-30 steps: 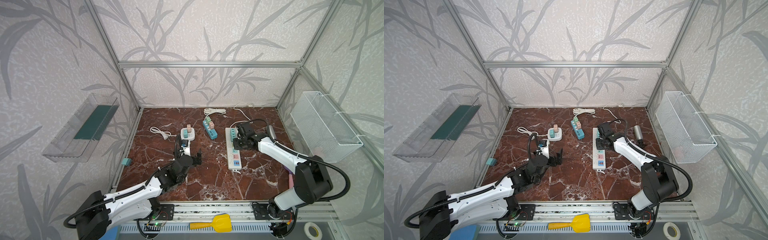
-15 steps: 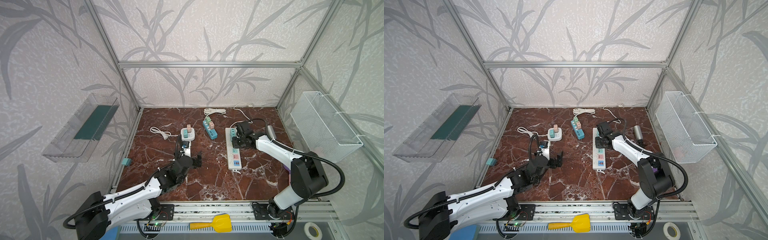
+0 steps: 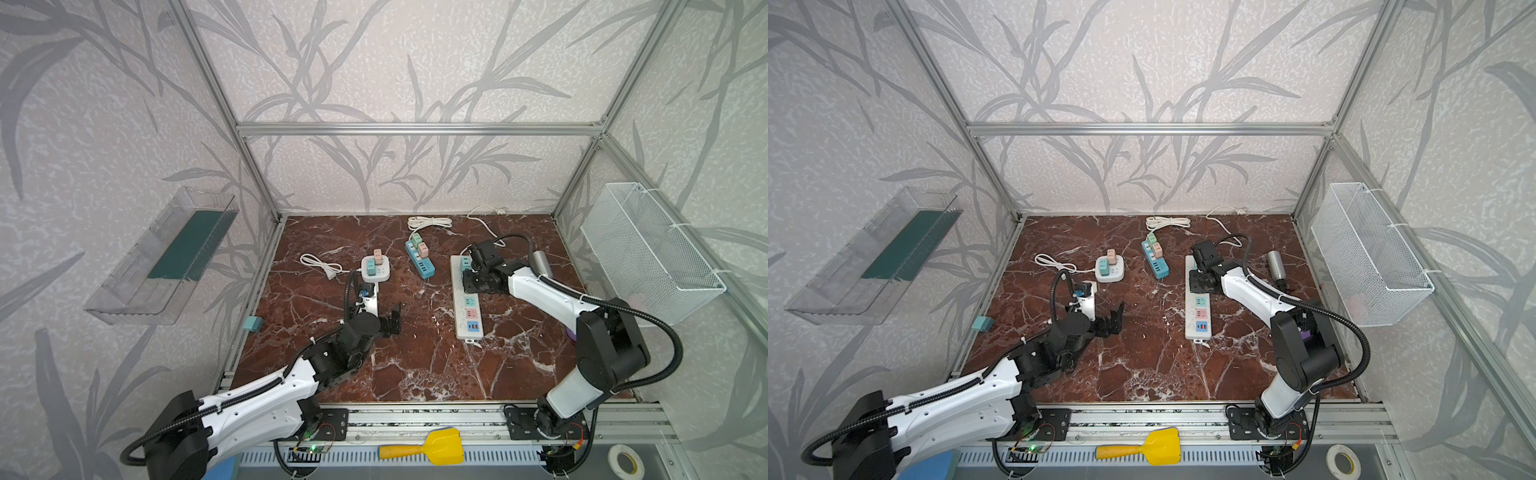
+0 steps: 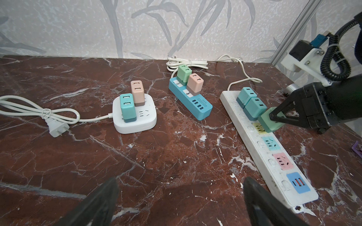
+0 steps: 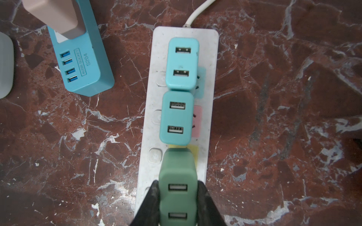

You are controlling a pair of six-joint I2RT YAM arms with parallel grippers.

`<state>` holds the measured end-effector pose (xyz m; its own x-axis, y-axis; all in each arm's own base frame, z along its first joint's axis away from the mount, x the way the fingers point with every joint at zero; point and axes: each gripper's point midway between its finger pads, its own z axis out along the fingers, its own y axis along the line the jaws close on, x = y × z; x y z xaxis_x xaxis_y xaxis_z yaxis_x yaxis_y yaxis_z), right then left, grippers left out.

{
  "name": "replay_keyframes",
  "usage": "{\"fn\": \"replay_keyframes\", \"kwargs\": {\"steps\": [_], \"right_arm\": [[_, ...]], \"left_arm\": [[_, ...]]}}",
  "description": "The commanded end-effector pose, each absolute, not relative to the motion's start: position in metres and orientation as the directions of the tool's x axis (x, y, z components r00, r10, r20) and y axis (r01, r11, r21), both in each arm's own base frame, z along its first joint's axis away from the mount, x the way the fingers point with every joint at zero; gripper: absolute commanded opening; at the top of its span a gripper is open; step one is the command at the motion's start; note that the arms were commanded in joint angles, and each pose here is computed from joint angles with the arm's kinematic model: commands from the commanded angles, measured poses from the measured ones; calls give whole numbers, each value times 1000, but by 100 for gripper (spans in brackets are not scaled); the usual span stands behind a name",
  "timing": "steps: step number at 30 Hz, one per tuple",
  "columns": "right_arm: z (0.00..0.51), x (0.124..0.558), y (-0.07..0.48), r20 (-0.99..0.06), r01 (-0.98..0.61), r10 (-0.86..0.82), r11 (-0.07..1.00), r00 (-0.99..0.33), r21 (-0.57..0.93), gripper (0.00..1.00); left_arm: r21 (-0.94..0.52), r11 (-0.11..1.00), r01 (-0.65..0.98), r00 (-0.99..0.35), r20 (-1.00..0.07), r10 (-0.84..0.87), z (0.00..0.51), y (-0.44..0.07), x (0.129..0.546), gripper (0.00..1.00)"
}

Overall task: Insert the plug
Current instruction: 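Lower the green adapter onto the yellow socket with right gripper while left gripper draws back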

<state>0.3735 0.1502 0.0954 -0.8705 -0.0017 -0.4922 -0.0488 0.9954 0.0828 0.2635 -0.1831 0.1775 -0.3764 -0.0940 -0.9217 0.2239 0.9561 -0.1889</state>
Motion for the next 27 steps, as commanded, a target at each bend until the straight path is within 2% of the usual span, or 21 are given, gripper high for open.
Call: {"fn": "replay_keyframes", "kwargs": {"steps": [1, 15, 27], "right_arm": [[87, 366, 145, -445, -8, 29, 997, -895, 81, 0], [83, 357, 151, -394, 13, 62, 992, -917, 126, 0], [78, 360, 153, -386, -2, 31, 996, -922, 84, 0]], "left_arm": [[-185, 960, 209, -378, -921, -95, 175, -178, 263, 99], [-206, 955, 212, -381, -918, -113, 175, -175, 260, 99], [-215, 953, 214, -379, -918, -122, 173, -174, 259, 99]]}}
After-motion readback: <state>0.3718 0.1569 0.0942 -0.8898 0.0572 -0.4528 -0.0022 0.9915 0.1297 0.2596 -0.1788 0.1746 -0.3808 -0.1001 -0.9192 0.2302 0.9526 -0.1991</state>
